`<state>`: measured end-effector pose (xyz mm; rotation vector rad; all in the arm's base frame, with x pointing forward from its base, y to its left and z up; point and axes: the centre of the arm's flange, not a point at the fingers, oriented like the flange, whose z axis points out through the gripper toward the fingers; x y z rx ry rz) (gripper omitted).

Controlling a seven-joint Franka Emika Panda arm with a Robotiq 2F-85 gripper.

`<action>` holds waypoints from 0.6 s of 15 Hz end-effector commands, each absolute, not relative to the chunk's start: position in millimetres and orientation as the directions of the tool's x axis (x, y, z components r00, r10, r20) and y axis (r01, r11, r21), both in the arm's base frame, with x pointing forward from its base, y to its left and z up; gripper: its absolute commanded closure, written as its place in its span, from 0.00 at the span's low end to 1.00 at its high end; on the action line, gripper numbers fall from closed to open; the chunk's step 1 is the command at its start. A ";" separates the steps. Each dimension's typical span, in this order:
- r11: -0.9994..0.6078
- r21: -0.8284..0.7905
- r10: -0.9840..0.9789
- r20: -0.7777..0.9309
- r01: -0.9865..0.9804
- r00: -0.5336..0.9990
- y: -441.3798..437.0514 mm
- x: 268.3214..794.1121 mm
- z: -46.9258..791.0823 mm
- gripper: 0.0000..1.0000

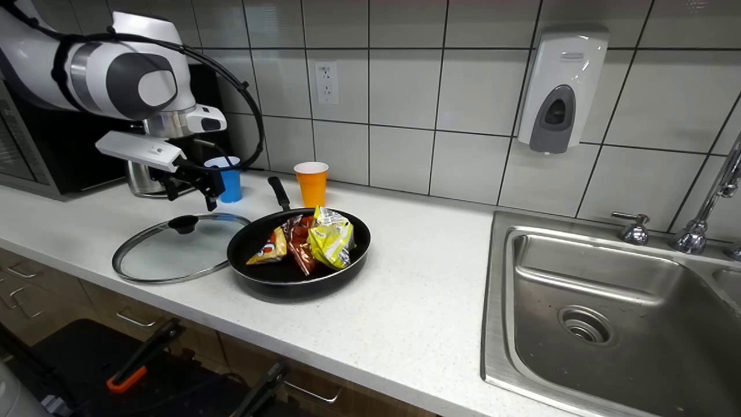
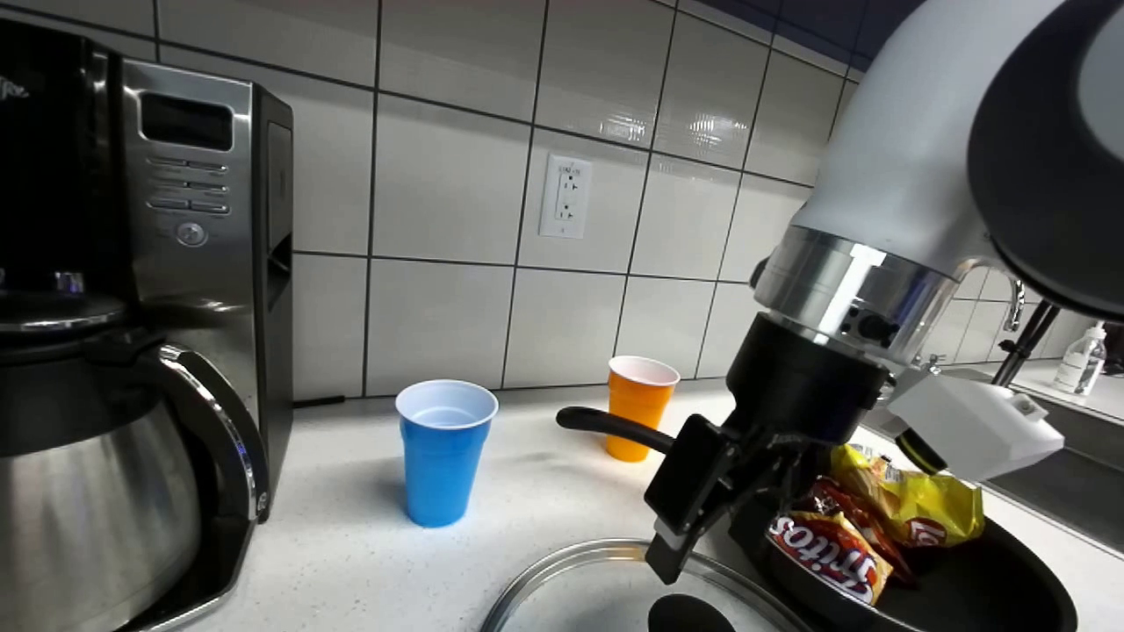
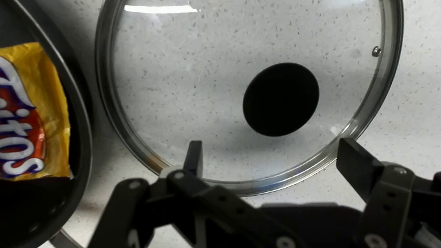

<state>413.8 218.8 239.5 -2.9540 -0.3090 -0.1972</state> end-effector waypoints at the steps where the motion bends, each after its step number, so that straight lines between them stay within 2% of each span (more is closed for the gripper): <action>1: -0.943 -0.153 0.276 0.130 0.294 0.952 237.6 415.6 232.2 0.00; 9: -0.929 -0.116 0.341 0.091 0.350 0.936 247.7 409.4 208.4 0.00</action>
